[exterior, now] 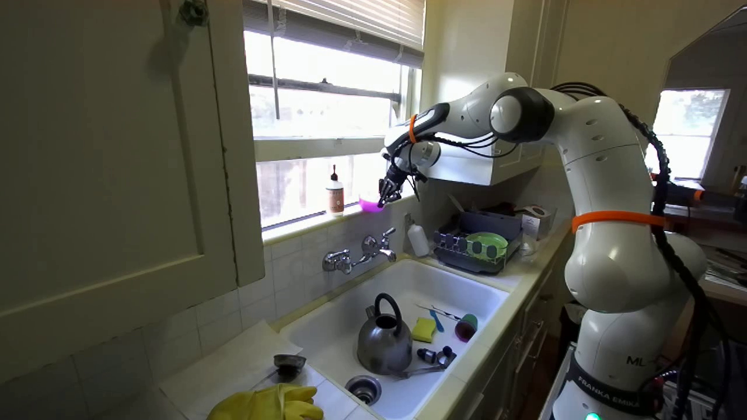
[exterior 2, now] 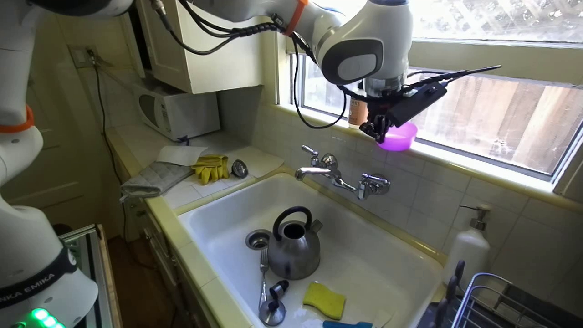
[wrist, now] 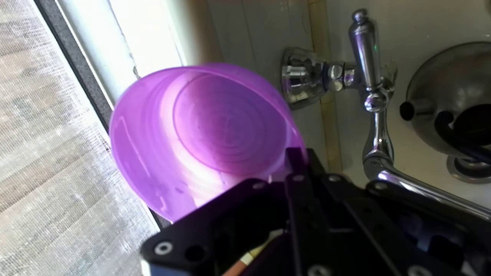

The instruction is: Put the purple bowl on the windowsill.

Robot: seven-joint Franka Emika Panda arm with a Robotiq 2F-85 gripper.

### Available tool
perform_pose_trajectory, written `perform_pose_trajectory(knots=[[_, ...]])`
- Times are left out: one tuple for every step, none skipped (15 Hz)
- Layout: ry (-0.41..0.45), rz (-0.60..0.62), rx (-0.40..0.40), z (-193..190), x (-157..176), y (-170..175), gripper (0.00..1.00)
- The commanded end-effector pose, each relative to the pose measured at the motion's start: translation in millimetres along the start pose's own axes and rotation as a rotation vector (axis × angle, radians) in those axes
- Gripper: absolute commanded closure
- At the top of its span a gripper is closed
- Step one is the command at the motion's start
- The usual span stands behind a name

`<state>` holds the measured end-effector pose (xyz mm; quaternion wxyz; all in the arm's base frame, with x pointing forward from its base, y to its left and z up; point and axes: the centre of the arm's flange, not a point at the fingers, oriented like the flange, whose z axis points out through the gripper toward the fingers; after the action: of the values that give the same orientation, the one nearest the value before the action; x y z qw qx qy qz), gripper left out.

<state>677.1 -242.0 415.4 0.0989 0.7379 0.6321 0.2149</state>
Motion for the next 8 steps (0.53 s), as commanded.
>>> perform_pose_trajectory(knots=[[0.000,-0.015,0.000,1.0,0.8,6.8,0.99],[0.002,-0.017,0.000,0.8,2.0,9.5,0.99],[0.002,-0.025,0.002,1.1,3.5,12.9,0.99],[0.004,-0.033,0.002,1.6,5.1,15.5,0.99],[0.000,-0.036,-0.001,2.4,6.6,18.0,0.99],[0.001,-0.042,0.005,5.2,8.2,20.2,0.99],[-0.002,-0.045,0.006,8.3,9.5,21.2,0.99],[-0.001,-0.048,0.007,12.3,10.9,22.4,0.99]])
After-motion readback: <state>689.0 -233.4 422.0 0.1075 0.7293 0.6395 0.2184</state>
